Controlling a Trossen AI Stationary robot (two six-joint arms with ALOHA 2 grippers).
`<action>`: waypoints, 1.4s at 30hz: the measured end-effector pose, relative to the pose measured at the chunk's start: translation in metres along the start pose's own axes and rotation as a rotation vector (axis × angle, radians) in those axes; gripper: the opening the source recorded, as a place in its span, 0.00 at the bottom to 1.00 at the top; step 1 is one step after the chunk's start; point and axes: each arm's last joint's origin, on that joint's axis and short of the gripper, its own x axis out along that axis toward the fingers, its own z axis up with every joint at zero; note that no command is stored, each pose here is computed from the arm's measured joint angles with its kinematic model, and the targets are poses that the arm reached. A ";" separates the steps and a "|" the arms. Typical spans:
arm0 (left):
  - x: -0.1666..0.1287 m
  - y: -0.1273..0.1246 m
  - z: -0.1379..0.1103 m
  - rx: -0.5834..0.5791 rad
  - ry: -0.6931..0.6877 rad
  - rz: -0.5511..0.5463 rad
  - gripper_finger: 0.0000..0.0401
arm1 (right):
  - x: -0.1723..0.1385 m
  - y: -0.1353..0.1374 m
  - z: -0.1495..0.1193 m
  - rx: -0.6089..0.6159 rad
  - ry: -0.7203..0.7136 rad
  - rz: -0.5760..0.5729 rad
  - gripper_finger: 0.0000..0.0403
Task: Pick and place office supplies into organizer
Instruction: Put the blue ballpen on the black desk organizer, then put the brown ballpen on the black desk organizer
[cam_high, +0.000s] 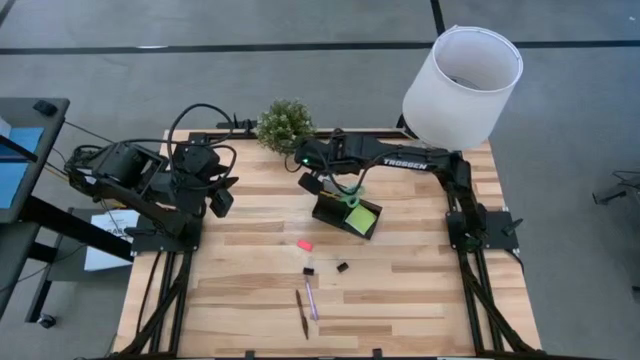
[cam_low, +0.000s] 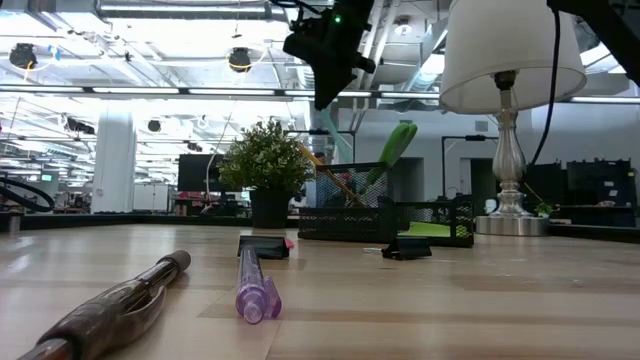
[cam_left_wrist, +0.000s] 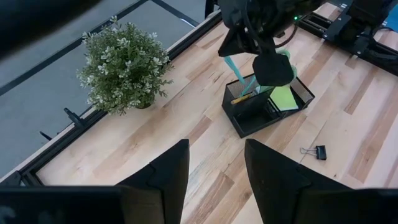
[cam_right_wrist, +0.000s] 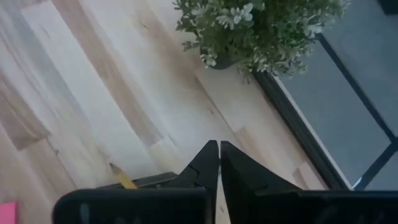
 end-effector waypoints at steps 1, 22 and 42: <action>0.000 0.000 0.000 0.000 0.000 0.000 0.37 | 0.000 0.000 0.000 -0.003 0.001 0.000 0.04; 0.005 -0.007 -0.001 0.024 0.021 0.006 0.37 | -0.033 0.019 -0.001 -0.010 0.011 0.119 0.36; 0.095 -0.121 -0.045 0.886 0.502 -0.165 0.35 | -0.179 0.084 -0.073 -0.235 0.081 0.364 0.33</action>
